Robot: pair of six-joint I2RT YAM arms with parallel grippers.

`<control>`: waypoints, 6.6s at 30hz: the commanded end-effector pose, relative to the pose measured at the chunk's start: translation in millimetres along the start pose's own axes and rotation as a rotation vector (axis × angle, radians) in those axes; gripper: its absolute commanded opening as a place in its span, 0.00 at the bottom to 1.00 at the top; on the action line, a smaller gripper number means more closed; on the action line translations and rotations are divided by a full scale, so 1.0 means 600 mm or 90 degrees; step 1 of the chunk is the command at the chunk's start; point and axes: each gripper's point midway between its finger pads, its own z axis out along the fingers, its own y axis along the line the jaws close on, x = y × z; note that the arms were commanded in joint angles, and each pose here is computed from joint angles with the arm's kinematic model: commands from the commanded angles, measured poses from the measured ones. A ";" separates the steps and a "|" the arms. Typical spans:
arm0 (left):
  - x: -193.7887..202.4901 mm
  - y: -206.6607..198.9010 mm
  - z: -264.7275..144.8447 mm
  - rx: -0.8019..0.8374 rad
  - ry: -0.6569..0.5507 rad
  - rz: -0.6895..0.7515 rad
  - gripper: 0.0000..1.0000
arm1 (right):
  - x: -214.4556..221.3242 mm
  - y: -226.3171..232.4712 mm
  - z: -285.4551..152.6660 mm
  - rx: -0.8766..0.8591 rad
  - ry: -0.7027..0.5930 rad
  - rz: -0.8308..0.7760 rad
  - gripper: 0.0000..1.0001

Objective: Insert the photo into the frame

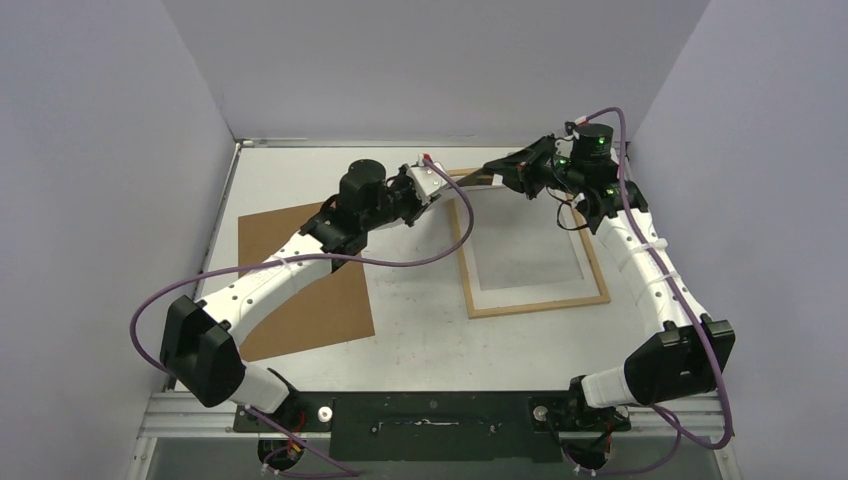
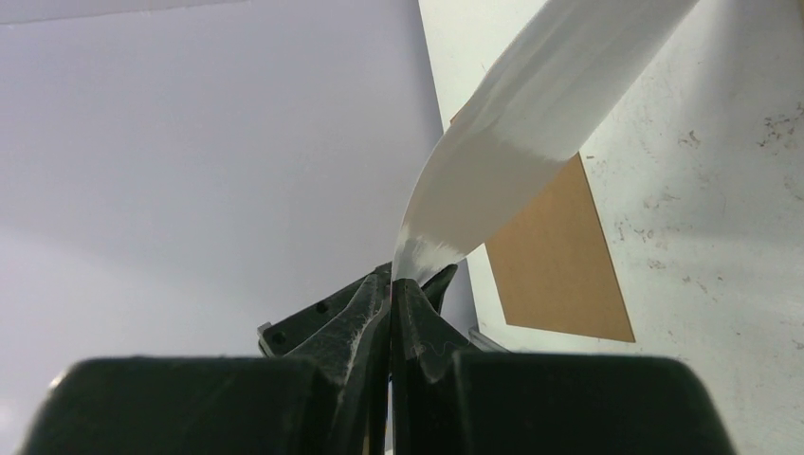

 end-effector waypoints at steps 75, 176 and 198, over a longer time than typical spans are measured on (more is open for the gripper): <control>-0.184 0.073 -0.230 0.065 -0.074 0.052 0.00 | 0.130 0.041 -0.081 -0.260 0.249 -1.103 0.07; 0.479 -0.026 0.012 -0.200 0.656 -0.597 0.17 | -0.082 0.070 -0.129 0.134 -0.198 -0.600 0.00; 0.342 0.121 -0.138 -0.220 0.448 -0.732 0.60 | 0.049 0.052 0.004 0.021 0.111 -0.459 0.00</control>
